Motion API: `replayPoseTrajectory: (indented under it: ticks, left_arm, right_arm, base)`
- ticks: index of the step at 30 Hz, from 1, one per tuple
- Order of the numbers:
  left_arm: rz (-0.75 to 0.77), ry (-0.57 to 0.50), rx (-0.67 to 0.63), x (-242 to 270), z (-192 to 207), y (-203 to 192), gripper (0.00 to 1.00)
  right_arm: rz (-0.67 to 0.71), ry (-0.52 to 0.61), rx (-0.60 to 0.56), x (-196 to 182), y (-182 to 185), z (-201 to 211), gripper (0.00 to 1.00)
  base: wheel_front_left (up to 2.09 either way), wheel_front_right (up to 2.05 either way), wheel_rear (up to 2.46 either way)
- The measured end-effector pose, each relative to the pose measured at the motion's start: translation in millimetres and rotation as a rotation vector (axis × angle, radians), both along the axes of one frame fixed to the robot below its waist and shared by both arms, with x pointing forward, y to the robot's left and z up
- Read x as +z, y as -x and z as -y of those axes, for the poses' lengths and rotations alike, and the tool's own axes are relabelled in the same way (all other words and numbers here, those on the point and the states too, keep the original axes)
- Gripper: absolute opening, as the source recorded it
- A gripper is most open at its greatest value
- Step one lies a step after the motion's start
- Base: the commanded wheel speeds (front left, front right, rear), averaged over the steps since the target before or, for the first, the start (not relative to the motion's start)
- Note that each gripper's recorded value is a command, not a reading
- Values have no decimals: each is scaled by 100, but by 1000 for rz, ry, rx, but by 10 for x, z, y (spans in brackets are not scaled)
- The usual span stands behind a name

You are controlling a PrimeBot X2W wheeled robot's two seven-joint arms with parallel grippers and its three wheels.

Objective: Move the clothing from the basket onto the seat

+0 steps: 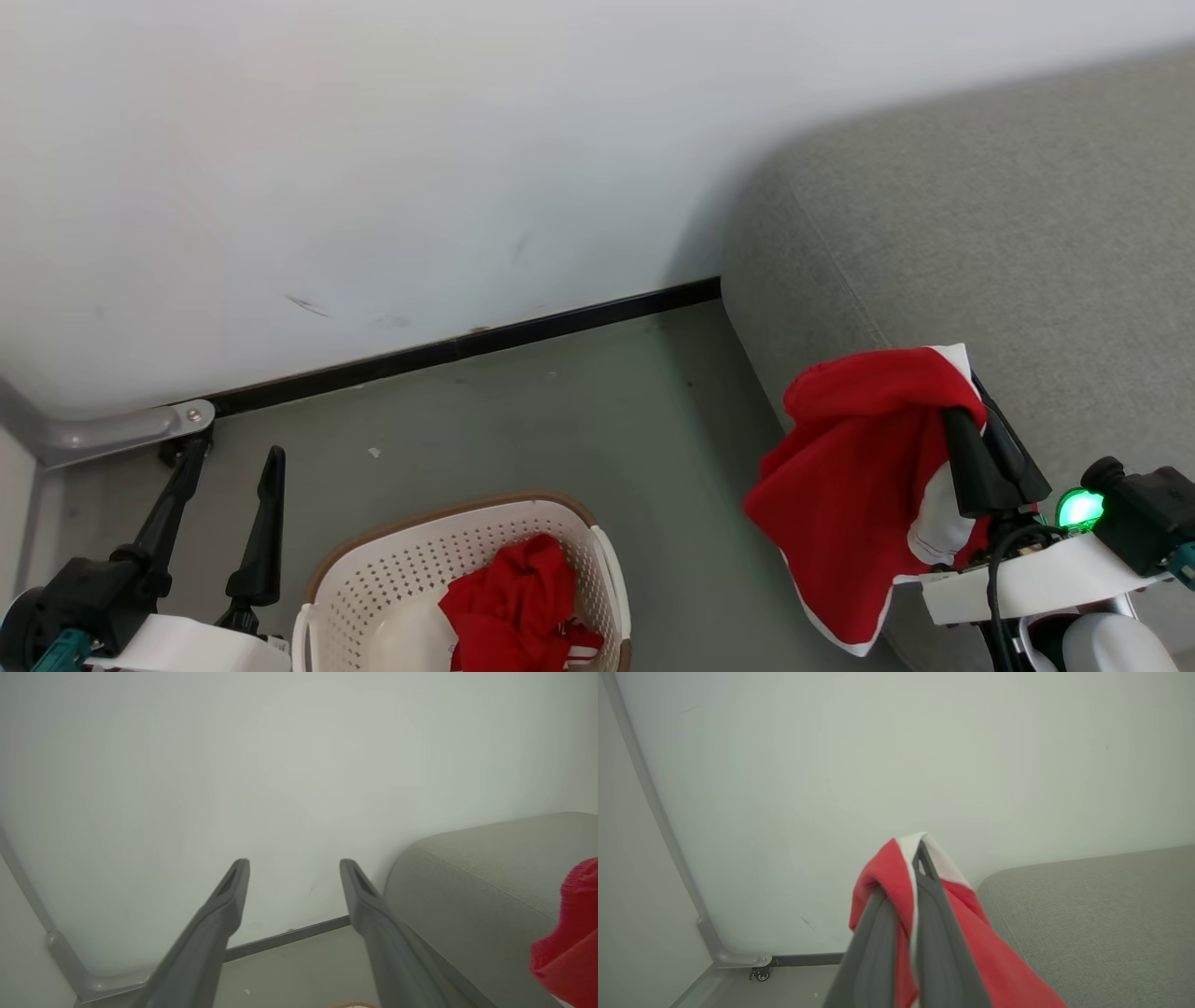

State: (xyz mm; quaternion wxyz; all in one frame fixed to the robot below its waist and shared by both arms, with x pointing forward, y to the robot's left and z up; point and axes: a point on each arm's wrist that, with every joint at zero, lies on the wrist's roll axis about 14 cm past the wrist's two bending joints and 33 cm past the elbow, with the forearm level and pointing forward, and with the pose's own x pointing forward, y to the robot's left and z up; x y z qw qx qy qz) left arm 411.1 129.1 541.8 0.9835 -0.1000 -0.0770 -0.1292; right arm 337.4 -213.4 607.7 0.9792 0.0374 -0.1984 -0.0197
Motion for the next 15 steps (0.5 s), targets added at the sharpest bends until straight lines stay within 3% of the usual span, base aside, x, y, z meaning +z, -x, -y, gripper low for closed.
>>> replayPoseTrajectory:
  ticks: [15]
  left_arm:
    - [-16,-11,-90,-116,318,-291,100]
  right_arm:
    - [-37,11,-84,-83,126,207,0]
  base:
    - [0,0,0]
